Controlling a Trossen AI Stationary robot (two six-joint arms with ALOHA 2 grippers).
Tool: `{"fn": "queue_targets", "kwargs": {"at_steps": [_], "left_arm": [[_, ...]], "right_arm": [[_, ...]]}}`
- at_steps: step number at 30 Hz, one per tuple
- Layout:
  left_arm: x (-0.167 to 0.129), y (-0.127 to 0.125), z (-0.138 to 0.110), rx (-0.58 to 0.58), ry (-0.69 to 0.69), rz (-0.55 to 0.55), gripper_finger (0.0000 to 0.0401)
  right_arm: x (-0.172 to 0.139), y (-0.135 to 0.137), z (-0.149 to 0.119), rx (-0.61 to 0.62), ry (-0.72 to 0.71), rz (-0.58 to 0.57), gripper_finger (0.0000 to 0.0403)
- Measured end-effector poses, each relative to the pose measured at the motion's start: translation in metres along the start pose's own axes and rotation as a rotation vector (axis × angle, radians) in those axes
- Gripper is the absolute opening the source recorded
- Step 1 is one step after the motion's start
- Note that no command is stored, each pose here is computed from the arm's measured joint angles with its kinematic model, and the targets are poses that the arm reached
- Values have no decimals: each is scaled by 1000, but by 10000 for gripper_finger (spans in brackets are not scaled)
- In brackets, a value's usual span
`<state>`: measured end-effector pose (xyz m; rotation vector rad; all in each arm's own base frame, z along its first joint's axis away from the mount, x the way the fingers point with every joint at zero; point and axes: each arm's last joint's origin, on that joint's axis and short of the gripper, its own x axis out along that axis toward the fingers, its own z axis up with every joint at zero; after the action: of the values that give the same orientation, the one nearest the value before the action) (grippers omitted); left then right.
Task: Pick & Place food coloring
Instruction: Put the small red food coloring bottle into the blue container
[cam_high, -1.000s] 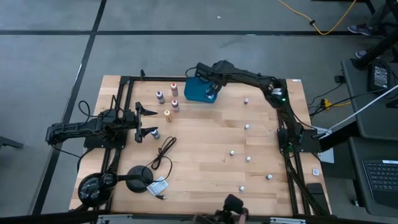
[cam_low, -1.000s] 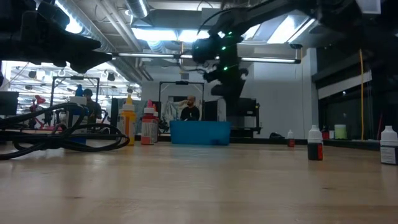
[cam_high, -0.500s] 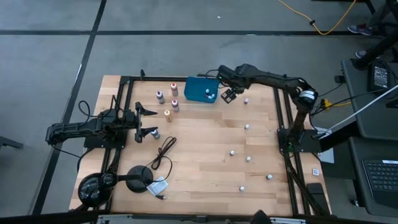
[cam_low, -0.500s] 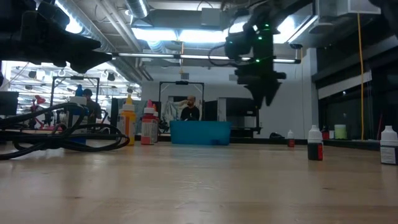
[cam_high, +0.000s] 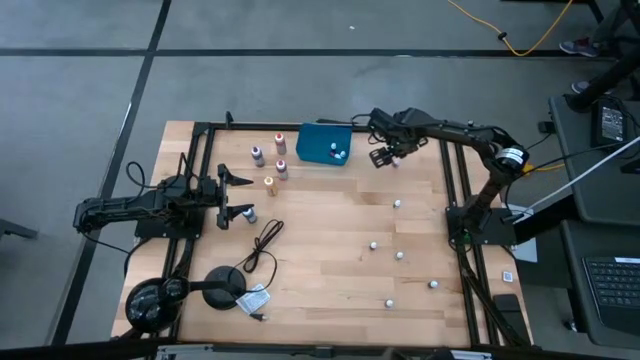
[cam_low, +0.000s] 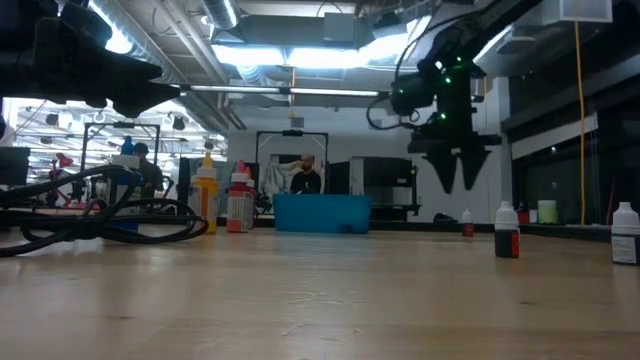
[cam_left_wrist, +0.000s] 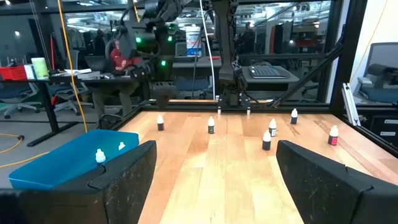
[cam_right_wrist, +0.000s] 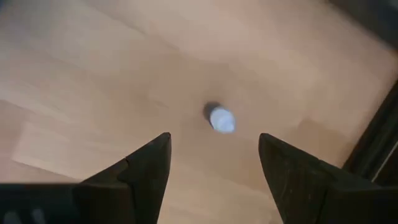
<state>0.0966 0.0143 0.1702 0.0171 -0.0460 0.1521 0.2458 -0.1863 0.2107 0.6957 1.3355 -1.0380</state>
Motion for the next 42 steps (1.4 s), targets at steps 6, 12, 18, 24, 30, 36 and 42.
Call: {"fn": "queue_targets", "kwargs": {"at_steps": [6, 12, 18, 24, 30, 36, 42], "left_arm": [[0, 0, 0, 0, 0, 0, 328], [0, 0, 0, 0, 0, 0, 329], [0, 0, 0, 0, 0, 0, 327], [0, 0, 0, 0, 0, 0, 328], [0, 0, 0, 0, 0, 0, 329], [0, 0, 0, 0, 0, 0, 327], [0, 0, 0, 0, 0, 0, 328]], "right_arm": [[19, -6, -7, 21, 5, -2, 243], [36, -10, -5, 60, -49, 34, 243], [45, -15, -6, 80, -54, 50, 243], [48, -18, -7, 83, -38, 47, 243], [48, -18, -7, 89, -31, 52, 231], [48, -18, -9, 88, -16, 59, 178], [48, -18, -8, 86, -19, 59, 122]]}}
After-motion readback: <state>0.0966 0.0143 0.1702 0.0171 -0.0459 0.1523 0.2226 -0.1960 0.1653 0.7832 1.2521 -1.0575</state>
